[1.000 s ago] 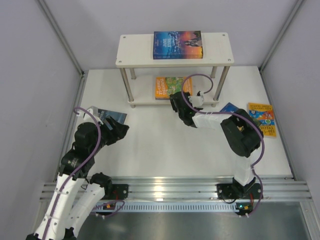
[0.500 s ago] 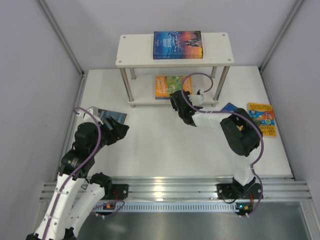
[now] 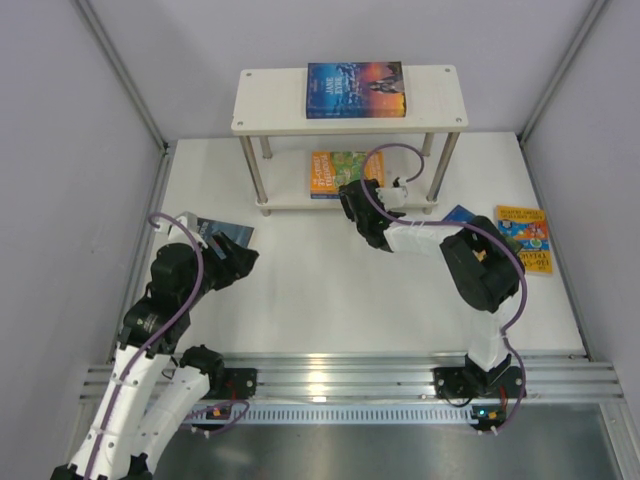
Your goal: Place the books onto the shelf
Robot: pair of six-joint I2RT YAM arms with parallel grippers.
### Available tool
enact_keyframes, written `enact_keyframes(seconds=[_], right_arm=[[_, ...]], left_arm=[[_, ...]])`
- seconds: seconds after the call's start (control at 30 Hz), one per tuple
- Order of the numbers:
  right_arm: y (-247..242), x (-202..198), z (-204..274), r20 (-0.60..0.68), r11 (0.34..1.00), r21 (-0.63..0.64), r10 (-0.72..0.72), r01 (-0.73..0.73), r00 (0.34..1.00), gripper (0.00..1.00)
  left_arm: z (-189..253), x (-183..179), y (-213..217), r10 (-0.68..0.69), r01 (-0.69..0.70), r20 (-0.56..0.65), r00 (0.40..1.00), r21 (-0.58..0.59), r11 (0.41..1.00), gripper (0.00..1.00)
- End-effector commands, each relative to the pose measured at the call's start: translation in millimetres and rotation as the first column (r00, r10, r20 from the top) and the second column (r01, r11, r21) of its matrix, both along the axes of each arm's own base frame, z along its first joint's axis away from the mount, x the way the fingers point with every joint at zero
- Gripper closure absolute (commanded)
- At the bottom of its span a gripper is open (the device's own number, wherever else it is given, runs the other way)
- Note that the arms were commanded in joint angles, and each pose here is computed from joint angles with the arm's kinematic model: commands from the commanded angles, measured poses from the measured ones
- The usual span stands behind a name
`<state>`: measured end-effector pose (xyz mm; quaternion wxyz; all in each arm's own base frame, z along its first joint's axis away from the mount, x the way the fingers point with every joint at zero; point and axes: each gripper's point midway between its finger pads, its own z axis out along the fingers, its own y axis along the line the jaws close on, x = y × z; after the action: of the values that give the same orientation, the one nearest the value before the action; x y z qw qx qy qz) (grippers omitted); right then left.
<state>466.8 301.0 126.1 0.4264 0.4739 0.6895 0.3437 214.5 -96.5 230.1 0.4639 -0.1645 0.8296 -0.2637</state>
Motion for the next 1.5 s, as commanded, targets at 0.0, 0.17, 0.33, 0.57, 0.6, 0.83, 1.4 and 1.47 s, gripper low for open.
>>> enact_keyframes(seconds=[0.0,0.17,0.33,0.57,0.6,0.83,1.4,1.47], right_arm=[[-3.1,10.0,48.0,0.086,1.0,-0.025,0.018,-0.016,0.996,0.65],[1.5,-6.3,71.9,0.133,0.992,-0.087,0.101,-0.09,0.986,0.59],[17.6,-37.5,89.7,0.148,0.955,-0.139,0.28,-0.261,0.948,0.53],[67.9,-103.1,54.0,0.063,0.762,-0.289,0.62,-0.58,0.782,0.37],[79.7,-115.8,47.8,0.05,0.73,-0.291,0.657,-0.618,0.753,0.37],[95.6,-159.4,17.0,0.022,0.669,-0.242,0.728,-0.702,0.686,0.27],[6.3,-197.3,30.3,0.043,0.617,-0.474,0.729,-0.628,0.683,0.2],[1.8,-196.3,31.7,0.057,0.617,-0.498,0.724,-0.609,0.687,0.2]], left_arm=[[12.9,8.0,2.5,0.02,-0.02,0.056,0.998,-0.002,1.0,0.24],[12.5,14.5,-3.4,0.017,-0.015,0.052,0.999,-0.034,0.999,0.24],[1.9,27.6,-2.9,0.033,-0.033,-0.017,0.999,0.002,0.999,0.23],[-10.5,62.0,22.2,0.094,-0.103,-0.103,0.99,-0.085,0.991,0.25],[-15.3,67.5,33.9,0.114,-0.127,-0.118,0.986,-0.115,0.985,0.25],[-56.3,110.5,200.5,0.636,-0.621,-0.159,0.756,0.137,0.772,0.27],[-200.6,154.5,290.5,0.649,-0.545,-0.5,0.573,0.359,0.758,0.42],[-207.7,151.3,282.0,0.647,-0.514,-0.507,0.569,0.394,0.762,0.42]])
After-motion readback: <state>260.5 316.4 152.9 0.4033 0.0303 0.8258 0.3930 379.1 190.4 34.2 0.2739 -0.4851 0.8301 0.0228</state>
